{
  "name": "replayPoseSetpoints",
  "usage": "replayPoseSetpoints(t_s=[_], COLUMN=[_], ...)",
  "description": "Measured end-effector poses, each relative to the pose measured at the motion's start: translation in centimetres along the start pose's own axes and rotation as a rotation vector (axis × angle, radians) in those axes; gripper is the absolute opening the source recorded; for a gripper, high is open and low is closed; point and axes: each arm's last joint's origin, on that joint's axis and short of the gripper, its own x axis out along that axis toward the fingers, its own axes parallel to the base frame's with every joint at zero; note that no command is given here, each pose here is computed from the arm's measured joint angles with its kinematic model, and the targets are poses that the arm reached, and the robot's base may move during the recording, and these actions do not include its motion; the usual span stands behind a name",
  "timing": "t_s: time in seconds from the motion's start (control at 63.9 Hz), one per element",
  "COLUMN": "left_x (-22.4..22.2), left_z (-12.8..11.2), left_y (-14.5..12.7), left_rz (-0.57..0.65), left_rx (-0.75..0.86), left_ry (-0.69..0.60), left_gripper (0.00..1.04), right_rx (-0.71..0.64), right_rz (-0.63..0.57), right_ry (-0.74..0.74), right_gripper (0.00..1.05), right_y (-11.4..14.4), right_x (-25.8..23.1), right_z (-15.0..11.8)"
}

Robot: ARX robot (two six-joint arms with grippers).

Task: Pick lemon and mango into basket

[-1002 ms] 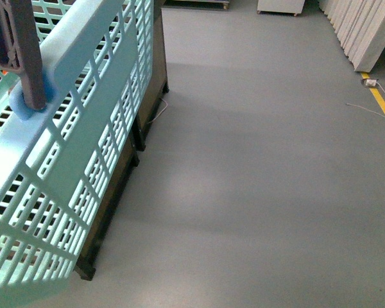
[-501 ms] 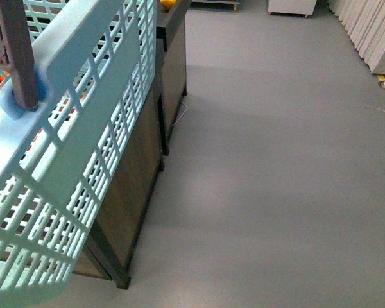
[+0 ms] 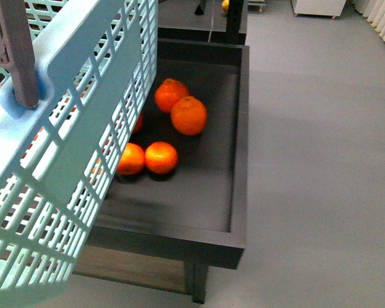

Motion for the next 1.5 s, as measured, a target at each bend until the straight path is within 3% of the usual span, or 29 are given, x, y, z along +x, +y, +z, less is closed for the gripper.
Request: replayPoseSetpoints(t_s=[1.503], left_x=[-0.02], left_z=[0.01], left_y=[-0.01], left_rz=[-0.001], left_rx=[0.003], left_ry=[-0.002], left_gripper=[0.05], right_rx=[0.000], right_rz=[0.000], right_ry=[0.002], right_gripper=[0.96], right_y=[0.00], right_x=[0.01], right_z=[-0.01])
